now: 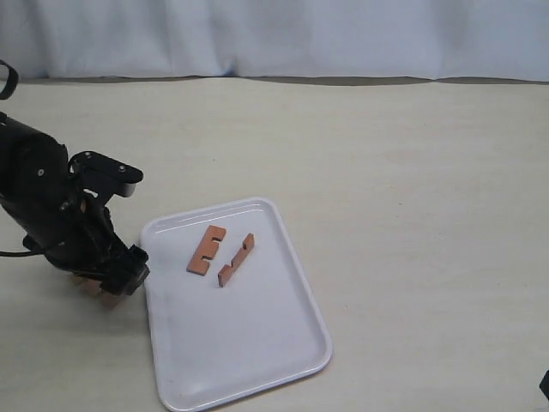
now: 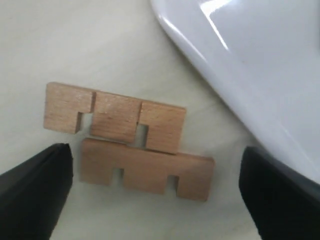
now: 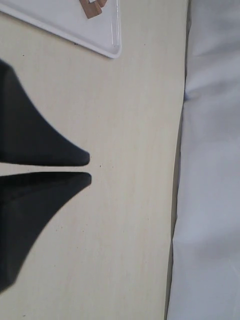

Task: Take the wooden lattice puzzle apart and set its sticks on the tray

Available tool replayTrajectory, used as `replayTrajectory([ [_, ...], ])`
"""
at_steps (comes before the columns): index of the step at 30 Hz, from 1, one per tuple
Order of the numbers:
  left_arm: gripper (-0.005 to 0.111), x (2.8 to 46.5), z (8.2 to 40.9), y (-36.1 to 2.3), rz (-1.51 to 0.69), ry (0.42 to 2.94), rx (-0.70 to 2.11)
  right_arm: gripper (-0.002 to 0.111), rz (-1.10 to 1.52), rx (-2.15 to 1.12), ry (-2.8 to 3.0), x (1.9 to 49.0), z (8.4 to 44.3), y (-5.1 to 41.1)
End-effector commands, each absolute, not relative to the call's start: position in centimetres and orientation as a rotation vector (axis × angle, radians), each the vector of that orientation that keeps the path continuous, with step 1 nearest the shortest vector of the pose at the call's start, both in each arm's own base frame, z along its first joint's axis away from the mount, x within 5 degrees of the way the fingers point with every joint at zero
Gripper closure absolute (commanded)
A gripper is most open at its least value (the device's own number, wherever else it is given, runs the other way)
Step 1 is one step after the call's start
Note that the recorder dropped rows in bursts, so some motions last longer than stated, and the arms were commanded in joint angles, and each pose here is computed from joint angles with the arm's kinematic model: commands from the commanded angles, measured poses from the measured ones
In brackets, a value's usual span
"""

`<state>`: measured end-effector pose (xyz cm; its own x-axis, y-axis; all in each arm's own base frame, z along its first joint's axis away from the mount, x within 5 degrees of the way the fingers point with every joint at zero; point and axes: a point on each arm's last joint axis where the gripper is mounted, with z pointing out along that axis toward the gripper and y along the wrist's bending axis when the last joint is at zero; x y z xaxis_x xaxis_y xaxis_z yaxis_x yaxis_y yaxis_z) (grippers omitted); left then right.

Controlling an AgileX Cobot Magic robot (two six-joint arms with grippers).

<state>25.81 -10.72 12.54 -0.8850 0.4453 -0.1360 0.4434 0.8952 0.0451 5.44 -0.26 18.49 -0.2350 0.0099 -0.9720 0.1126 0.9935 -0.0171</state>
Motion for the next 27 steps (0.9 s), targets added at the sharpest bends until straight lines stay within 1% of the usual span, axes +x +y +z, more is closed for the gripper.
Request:
replayTrajectory([
  [1, 0.023, 25.7, 12.9, -10.6, 0.034, 2.907, 0.709, 0.104, -0.087, 0.091, 1.806, 5.4, 18.4, -0.2],
  [9, 0.023, 25.3, 11.0, -10.4, 0.037, 2.931, 0.704, 0.104, -0.087, 0.091, 1.806, 5.4, 18.4, -0.2],
  [23, 0.023, 25.0, 10.5, -10.1, 0.043, 2.906, 0.722, 0.104, -0.087, 0.091, 1.806, 5.4, 18.4, -0.2],
  [24, 0.025, 25.0, 10.5, -10.1, 0.044, 2.908, 0.721, 0.104, -0.087, 0.091, 1.806, 5.4, 18.4, -0.2],
  [25, 0.029, 25.0, 10.5, -10.1, 0.044, 2.908, 0.721, 0.104, -0.087, 0.091, 1.806, 5.4, 18.4, -0.2],
  [26, 0.034, 24.9, 10.5, -10.1, 0.045, 2.91, 0.721, 0.104, -0.087, 0.091, 1.806, 5.4, 18.4, -0.2],
  [27, 0.043, 24.9, 10.5, -10.1, 0.045, 2.91, 0.721, 0.104, -0.087, 0.091, 1.806, 5.4, 18.4, -0.2],
])
